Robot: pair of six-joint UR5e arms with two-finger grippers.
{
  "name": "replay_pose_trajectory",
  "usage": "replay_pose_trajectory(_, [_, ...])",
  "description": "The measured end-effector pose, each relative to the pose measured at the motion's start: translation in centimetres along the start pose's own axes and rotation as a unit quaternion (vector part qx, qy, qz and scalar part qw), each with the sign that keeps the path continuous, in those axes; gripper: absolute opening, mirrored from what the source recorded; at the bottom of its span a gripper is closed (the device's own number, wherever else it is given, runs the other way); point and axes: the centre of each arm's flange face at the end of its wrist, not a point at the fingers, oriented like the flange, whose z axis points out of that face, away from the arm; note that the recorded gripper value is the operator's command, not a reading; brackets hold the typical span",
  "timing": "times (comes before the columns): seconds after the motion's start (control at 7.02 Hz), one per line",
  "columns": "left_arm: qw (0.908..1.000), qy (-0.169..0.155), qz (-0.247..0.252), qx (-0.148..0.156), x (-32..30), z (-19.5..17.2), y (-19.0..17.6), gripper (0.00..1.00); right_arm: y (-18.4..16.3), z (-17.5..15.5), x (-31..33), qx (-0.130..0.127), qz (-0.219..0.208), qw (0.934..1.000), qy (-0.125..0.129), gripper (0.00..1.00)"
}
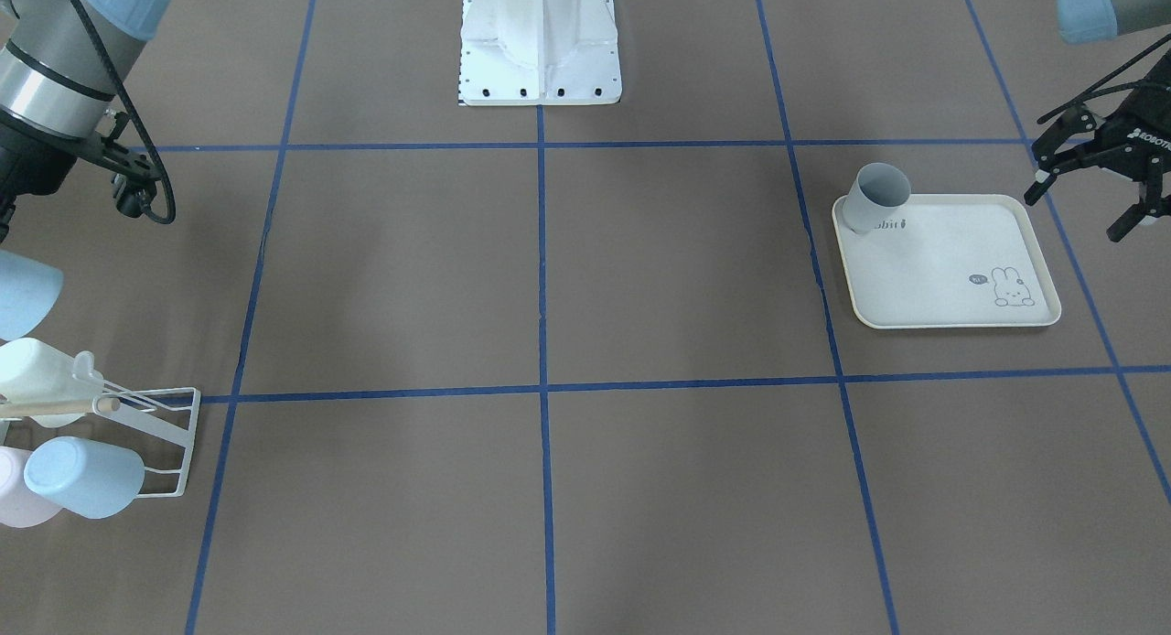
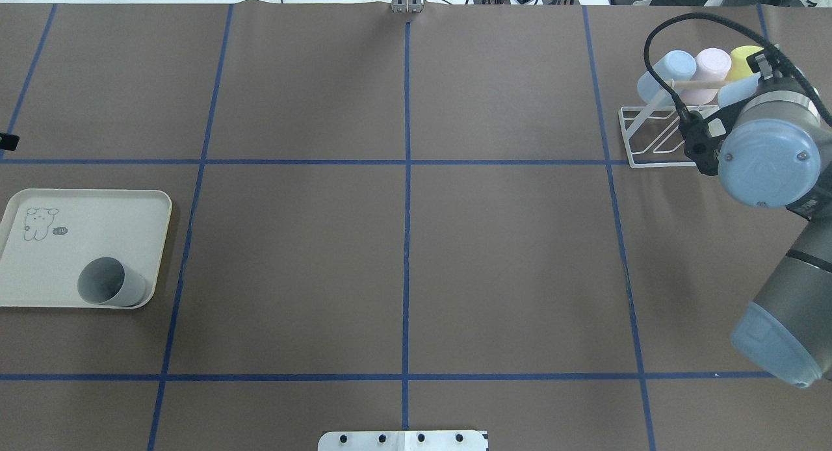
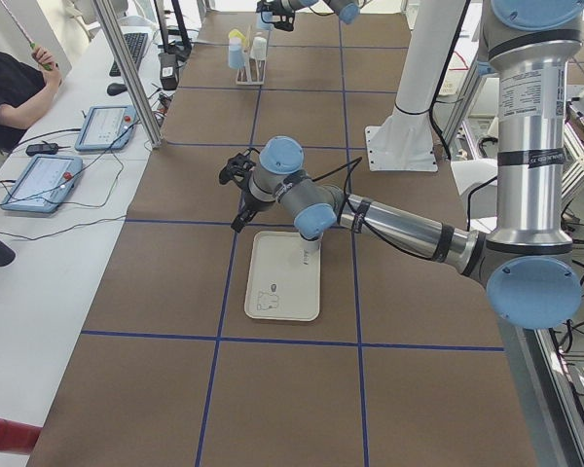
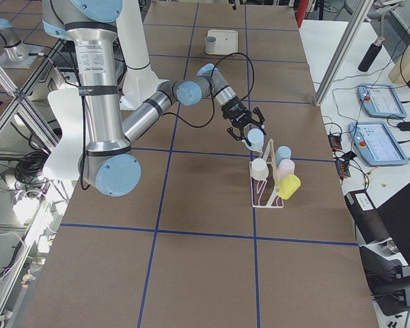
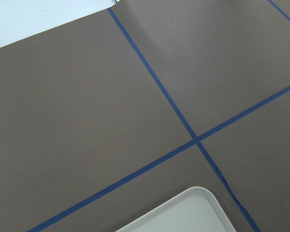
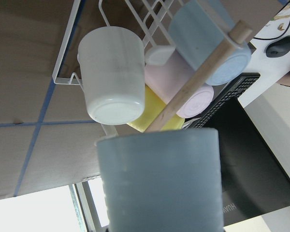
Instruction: Transfer IKEA cup to right arm and place on rack
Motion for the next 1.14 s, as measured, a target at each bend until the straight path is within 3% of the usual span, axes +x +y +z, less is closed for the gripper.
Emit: replay_pose_trajectory(1.14, [1.0,0.0,0.0,-0.001,0.0,0.1,0.1,1.0,-5.4,2.1,0.4,-0.01,-0.02,0.9997,-0.009,0.1])
